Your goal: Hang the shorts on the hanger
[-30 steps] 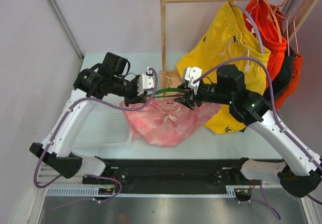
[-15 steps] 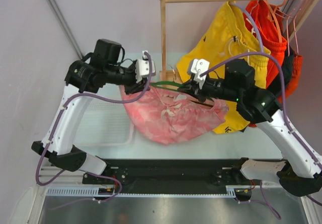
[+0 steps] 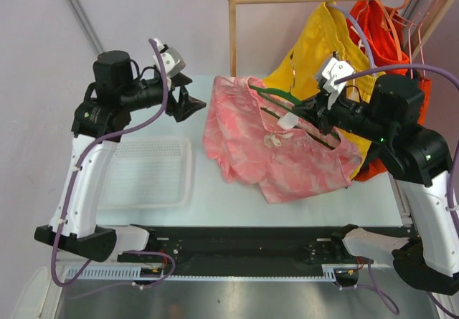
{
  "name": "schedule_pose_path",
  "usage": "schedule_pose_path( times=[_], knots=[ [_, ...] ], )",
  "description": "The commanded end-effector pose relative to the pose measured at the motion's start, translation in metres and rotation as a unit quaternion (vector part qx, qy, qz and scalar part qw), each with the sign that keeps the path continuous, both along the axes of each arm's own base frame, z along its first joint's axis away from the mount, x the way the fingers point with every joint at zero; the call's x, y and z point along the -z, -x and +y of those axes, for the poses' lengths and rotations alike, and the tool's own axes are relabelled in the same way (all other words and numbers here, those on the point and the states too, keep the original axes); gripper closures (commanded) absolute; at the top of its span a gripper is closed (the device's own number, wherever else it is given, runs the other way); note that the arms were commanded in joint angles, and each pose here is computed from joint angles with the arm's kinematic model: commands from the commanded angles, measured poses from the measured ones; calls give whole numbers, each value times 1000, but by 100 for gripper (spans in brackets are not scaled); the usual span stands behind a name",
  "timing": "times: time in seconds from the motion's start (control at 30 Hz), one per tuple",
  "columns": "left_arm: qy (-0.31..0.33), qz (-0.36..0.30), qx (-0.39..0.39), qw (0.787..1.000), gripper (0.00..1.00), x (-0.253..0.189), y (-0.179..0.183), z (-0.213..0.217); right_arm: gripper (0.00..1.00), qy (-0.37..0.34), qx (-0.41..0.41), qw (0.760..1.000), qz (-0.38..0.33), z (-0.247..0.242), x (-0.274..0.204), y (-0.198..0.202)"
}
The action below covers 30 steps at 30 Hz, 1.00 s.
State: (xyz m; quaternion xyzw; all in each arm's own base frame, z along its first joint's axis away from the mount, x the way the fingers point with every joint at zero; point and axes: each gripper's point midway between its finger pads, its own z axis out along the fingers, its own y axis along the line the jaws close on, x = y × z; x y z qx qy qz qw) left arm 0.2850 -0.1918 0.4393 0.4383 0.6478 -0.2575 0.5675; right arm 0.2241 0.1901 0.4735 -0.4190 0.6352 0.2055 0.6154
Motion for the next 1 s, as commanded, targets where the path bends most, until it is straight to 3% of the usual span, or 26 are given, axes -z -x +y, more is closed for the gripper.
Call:
schedule_pose_path(
  times=[0.0, 0.4, 0.53, 0.6, 0.7, 0.8, 0.97],
  knots=[
    [39, 5, 32, 999, 19, 0, -2, -14, 100, -20, 28, 999, 15, -18, -8, 20],
    [26, -3, 69, 997, 18, 22, 8, -36, 100, -45, 194, 980, 28, -60, -21, -24],
    [35, -41, 76, 996, 17, 5, 3, -41, 100, -32, 142, 989, 11, -47, -28, -19],
    [39, -57, 125, 990, 17, -6, 17, -52, 100, -7, 116, 993, 11, -42, -17, -14],
    [-23, -154, 225, 962, 18, -20, 41, -76, 100, 51, 17, 998, 36, -20, 21, 7],
    [-65, -208, 277, 936, 18, -24, 66, -91, 100, 116, -24, 992, 38, -17, 51, 18],
    [-80, -218, 318, 919, 19, -18, 87, -109, 100, 199, -62, 978, 30, -4, 94, 33]
  ],
)
